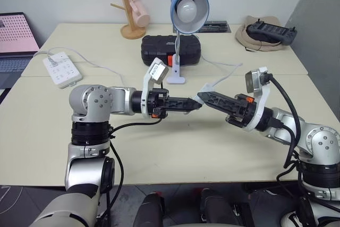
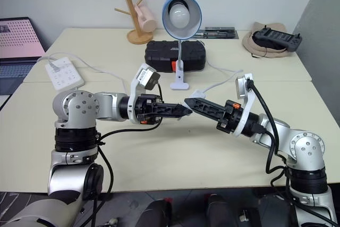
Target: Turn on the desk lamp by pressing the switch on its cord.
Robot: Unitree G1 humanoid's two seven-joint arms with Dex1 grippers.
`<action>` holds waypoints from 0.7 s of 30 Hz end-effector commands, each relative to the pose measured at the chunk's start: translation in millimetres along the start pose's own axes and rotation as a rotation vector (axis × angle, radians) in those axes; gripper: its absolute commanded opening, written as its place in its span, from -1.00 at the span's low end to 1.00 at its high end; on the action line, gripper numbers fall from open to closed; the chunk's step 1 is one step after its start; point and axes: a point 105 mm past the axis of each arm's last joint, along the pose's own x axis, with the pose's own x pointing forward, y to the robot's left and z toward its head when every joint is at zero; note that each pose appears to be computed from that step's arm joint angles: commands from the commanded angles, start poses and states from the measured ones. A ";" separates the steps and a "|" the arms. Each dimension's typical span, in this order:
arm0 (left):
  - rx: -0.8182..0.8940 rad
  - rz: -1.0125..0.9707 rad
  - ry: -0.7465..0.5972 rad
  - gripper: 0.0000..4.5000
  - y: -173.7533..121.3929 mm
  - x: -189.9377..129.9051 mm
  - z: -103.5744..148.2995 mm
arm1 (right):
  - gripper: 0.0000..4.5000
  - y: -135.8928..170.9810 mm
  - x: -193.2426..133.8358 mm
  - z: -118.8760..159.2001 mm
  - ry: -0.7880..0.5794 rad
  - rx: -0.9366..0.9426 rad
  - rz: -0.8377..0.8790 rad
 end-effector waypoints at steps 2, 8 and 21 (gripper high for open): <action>0.056 -0.021 -0.015 -0.83 -9.1 -0.4 7.2 | 0.11 11.0 0.6 3.6 -0.007 -0.014 0.056; 0.056 -0.020 -0.023 -0.83 -8.4 0.0 10.3 | -0.45 12.6 0.9 0.3 0.013 -0.017 0.068; 0.064 -0.023 -0.024 -0.83 -9.8 1.8 10.5 | -0.76 7.9 -0.8 1.6 0.009 -0.025 0.046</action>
